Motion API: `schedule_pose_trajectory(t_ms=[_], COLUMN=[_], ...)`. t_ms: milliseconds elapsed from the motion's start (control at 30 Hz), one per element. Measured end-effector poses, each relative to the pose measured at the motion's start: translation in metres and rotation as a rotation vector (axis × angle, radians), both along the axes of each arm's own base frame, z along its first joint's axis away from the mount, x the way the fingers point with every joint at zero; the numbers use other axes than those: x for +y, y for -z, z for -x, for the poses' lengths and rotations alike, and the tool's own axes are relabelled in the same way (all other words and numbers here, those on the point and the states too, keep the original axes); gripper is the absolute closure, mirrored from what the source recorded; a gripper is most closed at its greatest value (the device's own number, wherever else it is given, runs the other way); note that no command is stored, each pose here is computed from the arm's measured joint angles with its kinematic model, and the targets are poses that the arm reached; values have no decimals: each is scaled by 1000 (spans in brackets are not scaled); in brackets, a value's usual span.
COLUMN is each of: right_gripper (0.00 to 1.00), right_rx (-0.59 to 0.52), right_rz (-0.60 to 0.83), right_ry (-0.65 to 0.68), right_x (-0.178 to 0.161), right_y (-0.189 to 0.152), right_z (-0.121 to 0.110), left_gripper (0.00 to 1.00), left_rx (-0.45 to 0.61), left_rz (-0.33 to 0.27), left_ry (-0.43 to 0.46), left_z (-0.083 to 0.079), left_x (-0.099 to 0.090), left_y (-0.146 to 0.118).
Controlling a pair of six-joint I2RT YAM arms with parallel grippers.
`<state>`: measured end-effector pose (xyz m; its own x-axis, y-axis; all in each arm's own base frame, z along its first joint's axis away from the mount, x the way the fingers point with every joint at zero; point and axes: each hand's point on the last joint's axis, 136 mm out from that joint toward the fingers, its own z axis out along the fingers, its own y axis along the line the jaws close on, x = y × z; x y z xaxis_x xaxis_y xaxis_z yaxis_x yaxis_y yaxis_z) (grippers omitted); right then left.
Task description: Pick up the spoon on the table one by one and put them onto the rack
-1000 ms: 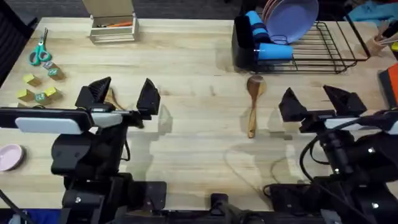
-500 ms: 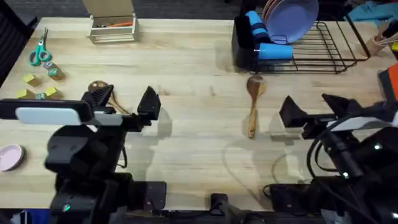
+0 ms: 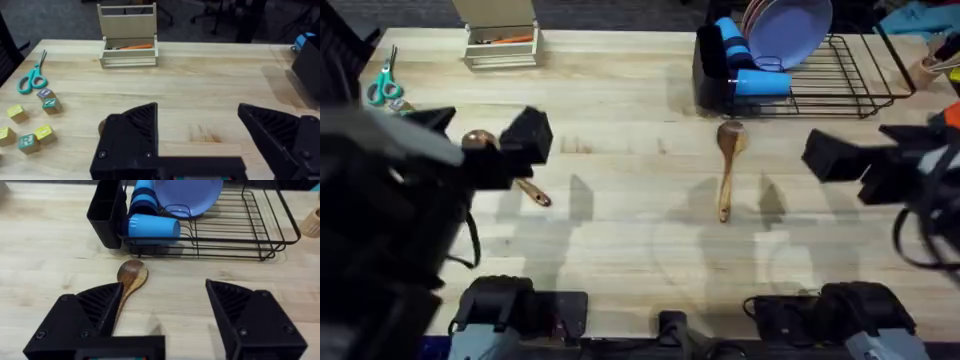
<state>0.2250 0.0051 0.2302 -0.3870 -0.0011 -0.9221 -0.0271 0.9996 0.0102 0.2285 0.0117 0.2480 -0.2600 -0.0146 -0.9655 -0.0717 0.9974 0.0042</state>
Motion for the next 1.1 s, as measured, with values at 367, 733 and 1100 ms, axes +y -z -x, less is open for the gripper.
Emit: schedule_pose_trajectory(t_ms=[367, 733, 1100], right_gripper=[7, 7, 7], right_rx=[189, 175, 184], right_rz=[-1, -1, -24], right_ry=[-3, -3, -47], right_x=[1, 1, 9], right_y=[-50, -58, -56], right_z=[-42, -45, -43], left_gripper=[8, 7, 8], left_rx=[190, 258, 306], left_rz=[-3, -3, 16], left_ry=[-3, -3, -66], left_z=[-48, -52, -45], left_x=[0, 0, 9], left_y=[-55, -44, -33])
